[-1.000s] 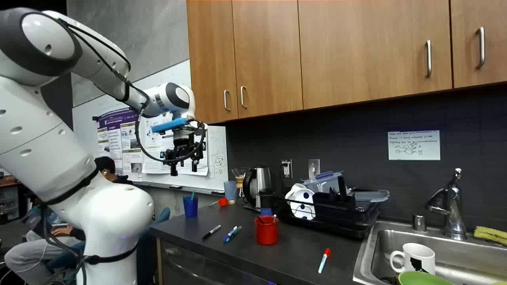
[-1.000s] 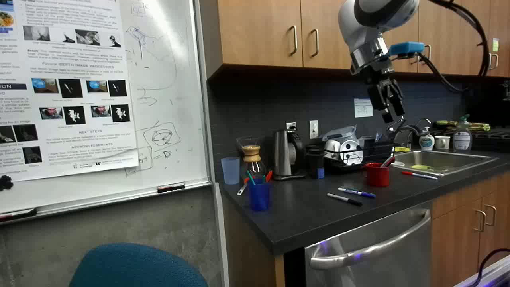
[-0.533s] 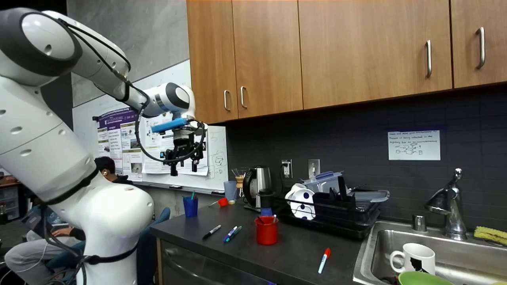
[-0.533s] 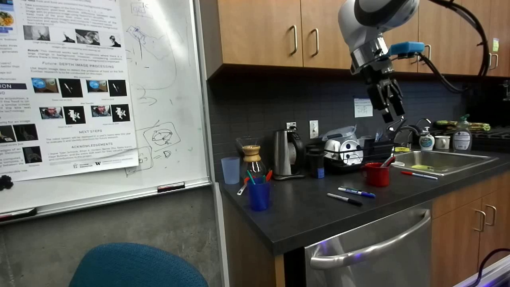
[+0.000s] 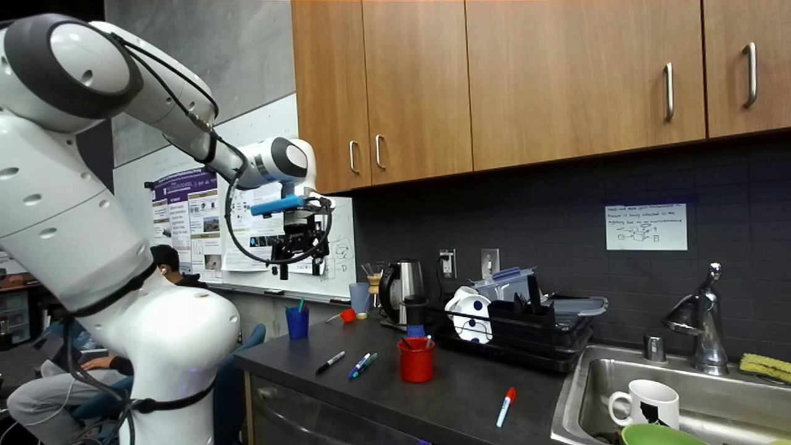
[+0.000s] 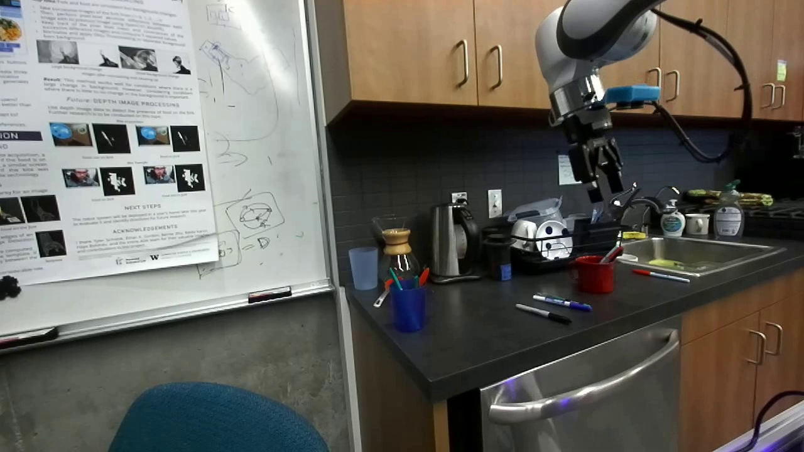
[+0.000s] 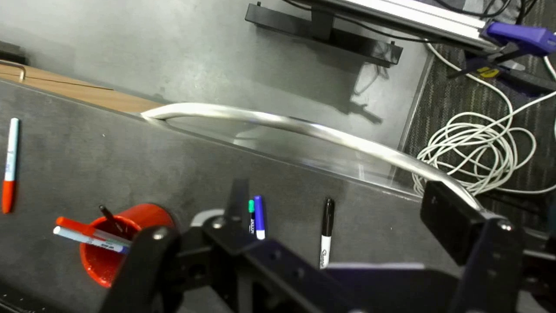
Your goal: Remove the black pen from the orange cup and put it on the countertop
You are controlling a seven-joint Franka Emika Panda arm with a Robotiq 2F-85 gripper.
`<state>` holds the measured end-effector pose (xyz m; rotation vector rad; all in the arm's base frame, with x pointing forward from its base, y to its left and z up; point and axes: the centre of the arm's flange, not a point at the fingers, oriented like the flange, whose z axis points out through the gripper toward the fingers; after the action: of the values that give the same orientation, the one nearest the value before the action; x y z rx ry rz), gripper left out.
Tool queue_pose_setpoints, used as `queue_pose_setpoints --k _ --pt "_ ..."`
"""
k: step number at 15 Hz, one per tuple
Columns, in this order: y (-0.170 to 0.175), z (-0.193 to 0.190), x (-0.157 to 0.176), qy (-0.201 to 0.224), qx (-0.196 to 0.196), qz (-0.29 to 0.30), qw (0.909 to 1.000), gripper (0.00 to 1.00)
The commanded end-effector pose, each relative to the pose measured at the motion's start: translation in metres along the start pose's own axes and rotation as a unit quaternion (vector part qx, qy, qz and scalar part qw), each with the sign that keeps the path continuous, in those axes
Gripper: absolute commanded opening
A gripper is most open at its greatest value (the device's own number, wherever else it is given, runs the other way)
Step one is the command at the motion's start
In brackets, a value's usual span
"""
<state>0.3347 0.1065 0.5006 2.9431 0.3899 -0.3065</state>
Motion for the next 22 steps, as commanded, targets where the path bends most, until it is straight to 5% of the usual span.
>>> queue_pose_setpoints --k 1,10,22 --pt "0.035 0.014 0.027 0.016 0.017 0.011 0.9997 1.0" --pt "0.139 0.054 0.053 0.018 0.029 0.111 0.9932 1.0" --pt "0.154 0.08 0.06 0.002 0.044 0.121 0.9916 1.0"
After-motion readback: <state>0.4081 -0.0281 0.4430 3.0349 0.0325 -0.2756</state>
